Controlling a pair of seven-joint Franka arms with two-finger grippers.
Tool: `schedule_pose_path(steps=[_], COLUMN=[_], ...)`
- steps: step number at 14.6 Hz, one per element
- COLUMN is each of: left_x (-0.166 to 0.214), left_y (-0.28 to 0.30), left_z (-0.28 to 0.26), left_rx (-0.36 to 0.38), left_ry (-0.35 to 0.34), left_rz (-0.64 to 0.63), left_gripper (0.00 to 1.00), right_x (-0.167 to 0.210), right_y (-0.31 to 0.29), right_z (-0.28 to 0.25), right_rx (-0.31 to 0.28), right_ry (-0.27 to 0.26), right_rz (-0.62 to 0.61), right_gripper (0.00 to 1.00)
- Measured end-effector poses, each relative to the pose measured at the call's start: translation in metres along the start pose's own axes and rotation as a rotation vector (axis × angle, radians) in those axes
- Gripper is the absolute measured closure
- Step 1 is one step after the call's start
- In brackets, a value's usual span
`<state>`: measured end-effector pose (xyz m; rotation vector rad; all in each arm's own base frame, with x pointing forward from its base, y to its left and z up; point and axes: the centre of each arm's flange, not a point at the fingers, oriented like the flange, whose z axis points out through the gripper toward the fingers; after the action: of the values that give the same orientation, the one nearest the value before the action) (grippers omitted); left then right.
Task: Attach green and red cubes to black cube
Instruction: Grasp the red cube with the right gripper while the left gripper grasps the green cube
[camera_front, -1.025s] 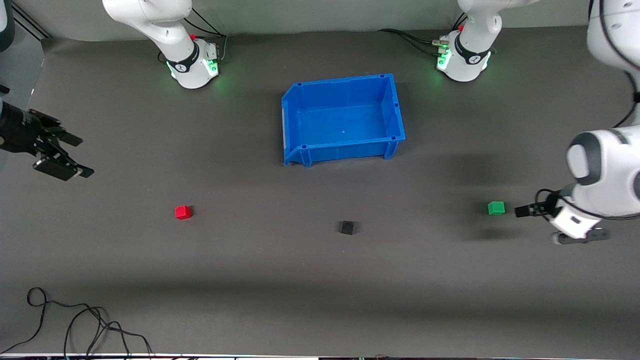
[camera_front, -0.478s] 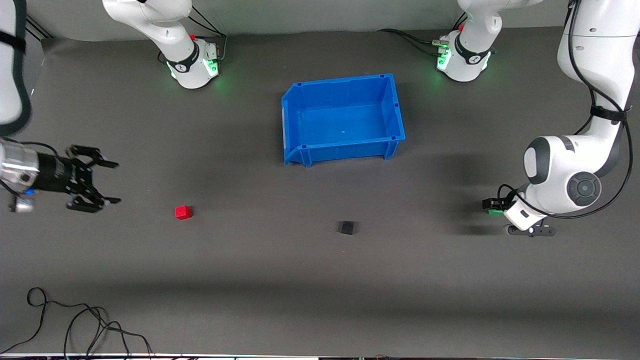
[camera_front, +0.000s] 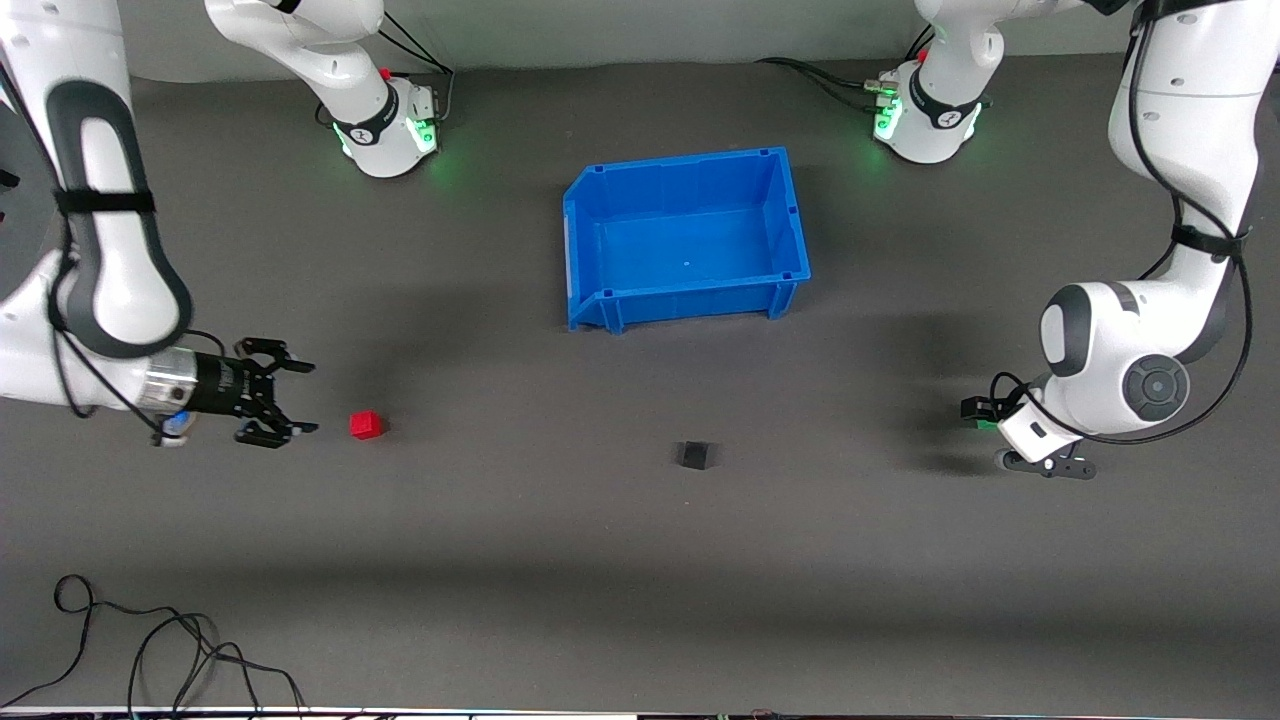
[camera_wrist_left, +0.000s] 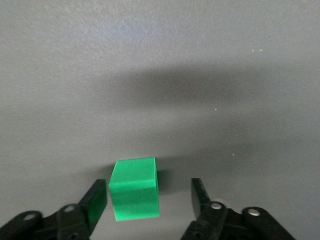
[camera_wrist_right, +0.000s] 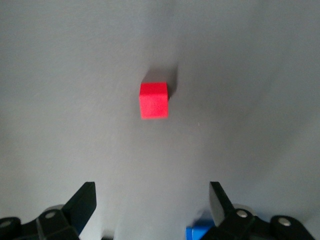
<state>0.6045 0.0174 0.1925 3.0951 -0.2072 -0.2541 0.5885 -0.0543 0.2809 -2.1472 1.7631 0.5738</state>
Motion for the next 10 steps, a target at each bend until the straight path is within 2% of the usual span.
schedule_pose_path(steps=[5, 6, 10], left_x=[0.005, 0.006, 0.011], left_y=[-0.010, -0.010, -0.011], left_z=[0.000, 0.000, 0.001], left_rx=[0.002, 0.002, 0.002], left_ry=[0.008, 0.010, 0.016], left_rz=[0.010, 0.010, 0.011], left_gripper=[0.33, 0.39, 0.46], right_x=[0.042, 0.047, 0.063], right_y=[0.002, 0.003, 0.006], right_z=[0.070, 0.080, 0.104], right_rx=[-0.009, -0.008, -0.005], right_ry=[-0.010, -0.012, -0.011], right_rz=[-0.019, -0.021, -0.019], right_gripper=[0.00, 0.00, 0.02])
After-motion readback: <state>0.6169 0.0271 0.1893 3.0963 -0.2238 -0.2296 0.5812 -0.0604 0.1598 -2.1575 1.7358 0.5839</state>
